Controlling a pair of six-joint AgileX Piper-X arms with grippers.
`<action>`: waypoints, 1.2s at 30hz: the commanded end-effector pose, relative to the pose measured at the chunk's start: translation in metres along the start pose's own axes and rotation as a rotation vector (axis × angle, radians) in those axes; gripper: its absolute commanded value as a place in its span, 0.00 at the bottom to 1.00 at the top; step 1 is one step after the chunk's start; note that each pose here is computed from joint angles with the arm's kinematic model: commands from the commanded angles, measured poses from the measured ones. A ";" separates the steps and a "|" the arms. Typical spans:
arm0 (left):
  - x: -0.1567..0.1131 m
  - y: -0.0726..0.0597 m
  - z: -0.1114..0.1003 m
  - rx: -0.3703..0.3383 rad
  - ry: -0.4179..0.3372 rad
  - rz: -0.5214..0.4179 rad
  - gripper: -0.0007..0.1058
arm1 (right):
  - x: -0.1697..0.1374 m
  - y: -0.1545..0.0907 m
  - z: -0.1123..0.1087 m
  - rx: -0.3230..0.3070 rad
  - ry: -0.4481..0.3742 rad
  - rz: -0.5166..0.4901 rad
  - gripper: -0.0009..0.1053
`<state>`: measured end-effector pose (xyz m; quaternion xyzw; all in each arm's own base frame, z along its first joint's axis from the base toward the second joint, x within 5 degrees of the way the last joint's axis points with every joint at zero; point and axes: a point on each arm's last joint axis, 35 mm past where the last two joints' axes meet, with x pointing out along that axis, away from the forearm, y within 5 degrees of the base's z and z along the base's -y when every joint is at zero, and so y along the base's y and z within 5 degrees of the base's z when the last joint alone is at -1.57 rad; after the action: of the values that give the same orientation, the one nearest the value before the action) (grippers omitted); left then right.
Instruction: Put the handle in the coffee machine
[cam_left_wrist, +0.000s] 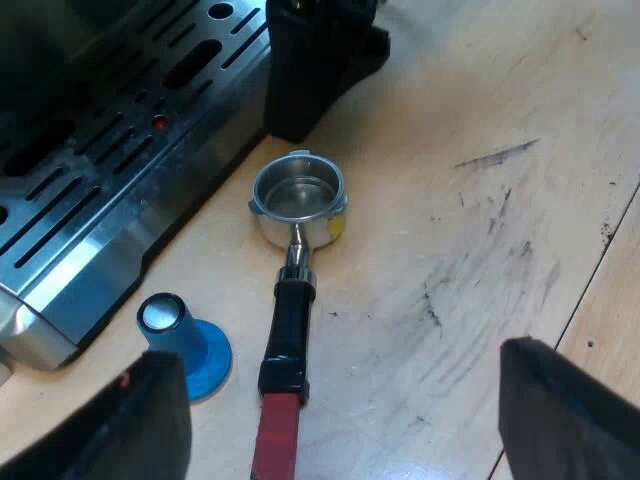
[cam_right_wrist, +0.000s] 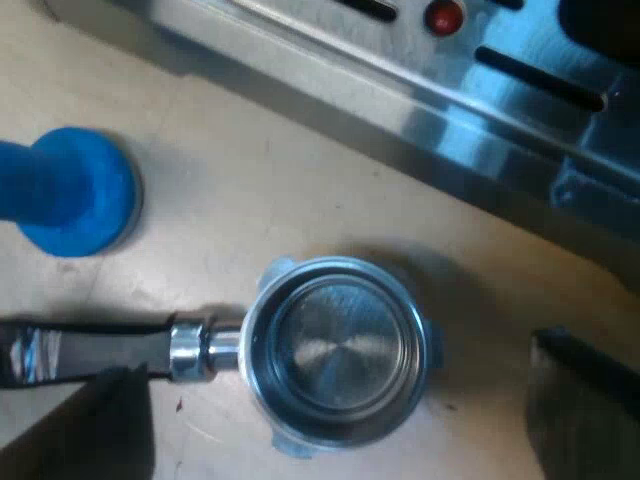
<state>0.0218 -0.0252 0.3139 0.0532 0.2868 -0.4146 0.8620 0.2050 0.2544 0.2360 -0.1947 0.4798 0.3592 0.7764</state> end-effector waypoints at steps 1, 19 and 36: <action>-0.002 -0.001 0.002 -0.002 -0.015 0.004 0.63 | 0.009 0.000 0.003 -0.012 0.004 0.034 0.73; -0.002 0.000 0.002 -0.002 -0.014 0.006 0.63 | 0.072 -0.001 -0.006 -0.035 0.120 0.040 0.73; -0.002 0.000 0.002 -0.002 -0.014 0.006 0.63 | 0.081 -0.004 -0.010 -0.020 0.155 0.068 0.24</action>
<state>0.0219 -0.0252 0.3139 0.0536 0.2870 -0.4138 0.8623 0.2226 0.2753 0.1555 -0.2147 0.5434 0.3694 0.7226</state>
